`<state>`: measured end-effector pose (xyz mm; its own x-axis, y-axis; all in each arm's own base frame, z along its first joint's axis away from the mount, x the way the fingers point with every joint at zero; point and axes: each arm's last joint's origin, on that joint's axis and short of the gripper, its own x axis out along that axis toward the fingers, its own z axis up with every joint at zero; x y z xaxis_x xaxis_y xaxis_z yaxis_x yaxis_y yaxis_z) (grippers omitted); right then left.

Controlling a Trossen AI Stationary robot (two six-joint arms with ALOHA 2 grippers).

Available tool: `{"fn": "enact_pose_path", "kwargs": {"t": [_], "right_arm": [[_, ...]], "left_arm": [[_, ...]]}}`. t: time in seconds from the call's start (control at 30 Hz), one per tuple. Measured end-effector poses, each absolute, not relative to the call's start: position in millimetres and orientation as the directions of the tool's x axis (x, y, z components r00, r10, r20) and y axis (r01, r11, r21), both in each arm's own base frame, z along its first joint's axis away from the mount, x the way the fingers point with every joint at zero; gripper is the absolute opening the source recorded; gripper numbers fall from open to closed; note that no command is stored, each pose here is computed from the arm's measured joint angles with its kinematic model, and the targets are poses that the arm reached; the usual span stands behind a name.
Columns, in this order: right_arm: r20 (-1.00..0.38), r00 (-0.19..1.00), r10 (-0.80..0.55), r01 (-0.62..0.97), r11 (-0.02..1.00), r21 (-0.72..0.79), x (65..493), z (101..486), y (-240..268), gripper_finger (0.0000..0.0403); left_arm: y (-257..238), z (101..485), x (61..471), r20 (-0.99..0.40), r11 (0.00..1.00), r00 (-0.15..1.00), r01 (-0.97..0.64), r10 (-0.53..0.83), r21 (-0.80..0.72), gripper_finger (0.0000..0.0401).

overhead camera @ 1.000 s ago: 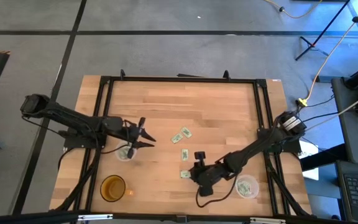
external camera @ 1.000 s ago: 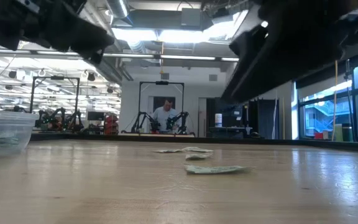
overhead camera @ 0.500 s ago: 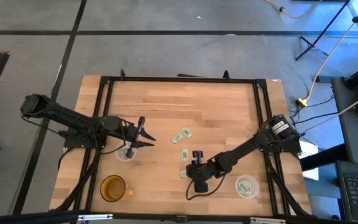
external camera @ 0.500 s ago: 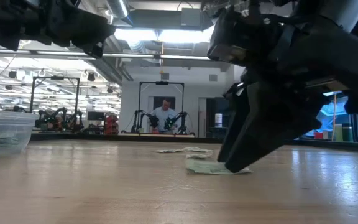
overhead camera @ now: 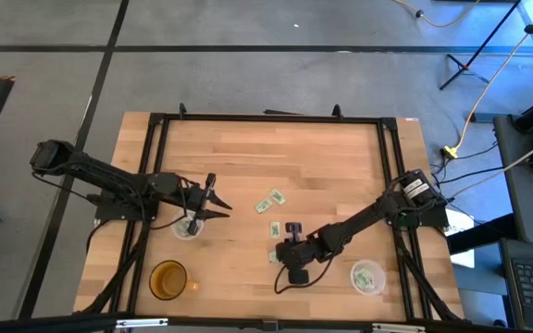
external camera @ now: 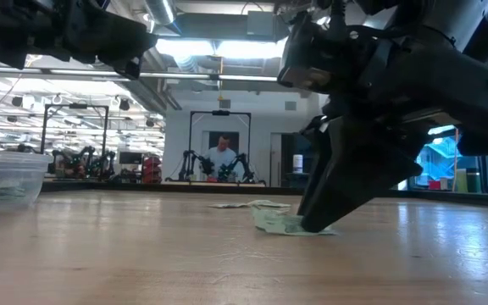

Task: Pick and place items into bin
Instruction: Put the green stevia packet into the right transparent bin

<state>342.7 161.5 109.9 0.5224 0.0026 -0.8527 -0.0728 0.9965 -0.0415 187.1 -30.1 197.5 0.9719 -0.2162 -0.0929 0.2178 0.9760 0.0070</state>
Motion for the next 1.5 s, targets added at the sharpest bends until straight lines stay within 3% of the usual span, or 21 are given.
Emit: {"fn": "enact_pose_path", "kwargs": {"t": [0.33, 0.57, 0.73, 0.87, 1.17, 1.5], "right_arm": [[-0.851, 0.525, 0.002, -0.079, 0.996, -0.046, 344.9, 116.2, 162.3, 0.0011], [-0.862, 0.507, 0.033, -0.101, 0.995, -0.021, 347.1, 146.3, 170.7, 0.0010], [-0.920, 0.391, 0.009, -0.004, 1.000, 0.008, 331.5, 179.2, 179.3, 0.0021], [-0.945, 0.327, -0.004, 0.184, 0.981, 0.059, 305.3, 215.0, 191.0, 0.0019], [-0.977, 0.209, -0.045, 0.633, 0.768, 0.100, 220.2, 246.9, 231.3, 0.0008], [-0.983, 0.156, -0.092, 0.870, 0.484, 0.093, 167.0, 222.5, 257.9, 0.0016]], "left_arm": [[-30.0, 197.5, 187.1, -0.094, 0.976, 0.972, 0.217, -0.216, 0.007, 0.0093], [-30.0, 196.8, 187.1, -0.103, 0.976, 0.971, 0.217, -0.215, 0.006, 0.0091], [-30.0, 196.3, 187.1, -0.108, 0.976, 0.971, 0.217, -0.215, 0.006, 0.0093], [-30.1, 195.4, 187.0, -0.117, 0.976, 0.970, 0.217, -0.215, 0.006, 0.0089], [-30.0, 194.0, 186.8, -0.130, 0.976, 0.968, 0.216, -0.214, 0.005, 0.0092], [-29.9, 194.2, 186.8, -0.128, 0.974, 0.969, 0.221, -0.213, 0.046, 0.0092]]}}
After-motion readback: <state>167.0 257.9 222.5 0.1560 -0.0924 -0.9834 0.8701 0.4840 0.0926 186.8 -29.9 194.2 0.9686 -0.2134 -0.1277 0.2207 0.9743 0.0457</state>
